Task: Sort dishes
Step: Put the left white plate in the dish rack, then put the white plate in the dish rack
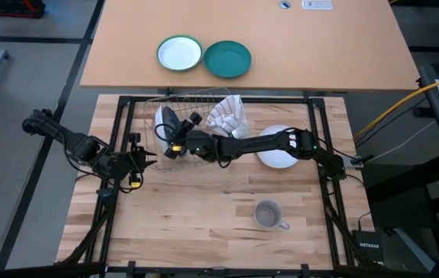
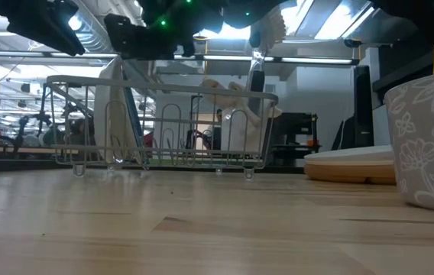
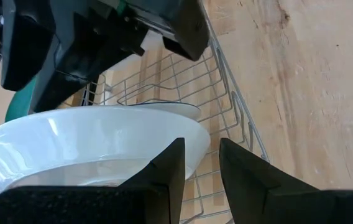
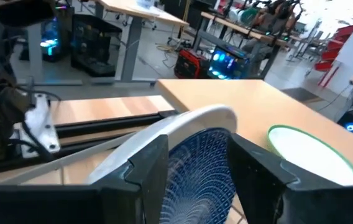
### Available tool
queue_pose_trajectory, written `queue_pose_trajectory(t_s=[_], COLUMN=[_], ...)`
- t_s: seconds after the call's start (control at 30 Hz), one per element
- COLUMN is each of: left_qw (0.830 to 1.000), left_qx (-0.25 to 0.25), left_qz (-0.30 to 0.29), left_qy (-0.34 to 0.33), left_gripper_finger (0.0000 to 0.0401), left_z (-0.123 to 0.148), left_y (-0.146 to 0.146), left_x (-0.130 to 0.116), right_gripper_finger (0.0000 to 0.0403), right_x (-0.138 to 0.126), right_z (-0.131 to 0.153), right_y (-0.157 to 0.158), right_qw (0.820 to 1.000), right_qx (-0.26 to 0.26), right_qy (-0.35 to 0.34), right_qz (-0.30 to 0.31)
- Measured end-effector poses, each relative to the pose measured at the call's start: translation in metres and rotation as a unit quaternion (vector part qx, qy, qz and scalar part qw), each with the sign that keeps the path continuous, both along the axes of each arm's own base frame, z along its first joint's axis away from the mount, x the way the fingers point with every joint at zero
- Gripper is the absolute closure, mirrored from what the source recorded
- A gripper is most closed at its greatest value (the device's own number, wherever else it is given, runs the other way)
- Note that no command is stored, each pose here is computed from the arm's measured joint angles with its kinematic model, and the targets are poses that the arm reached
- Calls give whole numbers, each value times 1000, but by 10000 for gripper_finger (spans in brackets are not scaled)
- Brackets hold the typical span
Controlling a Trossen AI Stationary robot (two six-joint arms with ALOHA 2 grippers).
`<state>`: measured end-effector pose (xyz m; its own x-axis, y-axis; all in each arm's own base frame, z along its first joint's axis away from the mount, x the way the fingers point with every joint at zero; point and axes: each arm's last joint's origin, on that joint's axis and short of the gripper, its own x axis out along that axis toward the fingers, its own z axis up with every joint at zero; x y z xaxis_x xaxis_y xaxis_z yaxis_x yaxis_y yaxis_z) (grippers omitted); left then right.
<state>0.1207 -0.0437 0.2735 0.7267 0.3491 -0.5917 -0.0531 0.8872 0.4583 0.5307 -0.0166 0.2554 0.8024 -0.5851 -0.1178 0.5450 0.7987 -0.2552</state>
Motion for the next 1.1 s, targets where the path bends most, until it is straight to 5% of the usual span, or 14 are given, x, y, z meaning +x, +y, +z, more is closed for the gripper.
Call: queue_pose_trajectory(t_s=[0.37, 0.63, 1.1], left_qw=[1000, 1000, 1000], left_qx=[0, 0, -11], left_qz=[0, 0, -1], left_qy=[0, 0, -20], left_gripper_finger=[311, 311, 311], left_z=[0, 0, 3], left_y=[0, 0, -2], left_x=[0, 0, 3], right_gripper_finger=[235, 235, 235], right_x=[1, -1, 0], right_z=[-2, 1, 85], right_y=[1, -1, -1], right_qw=[999, 1000, 993], right_qx=[13, -4, -116], right_qy=[4, 5, 24], right_qz=[32, -17, -6])
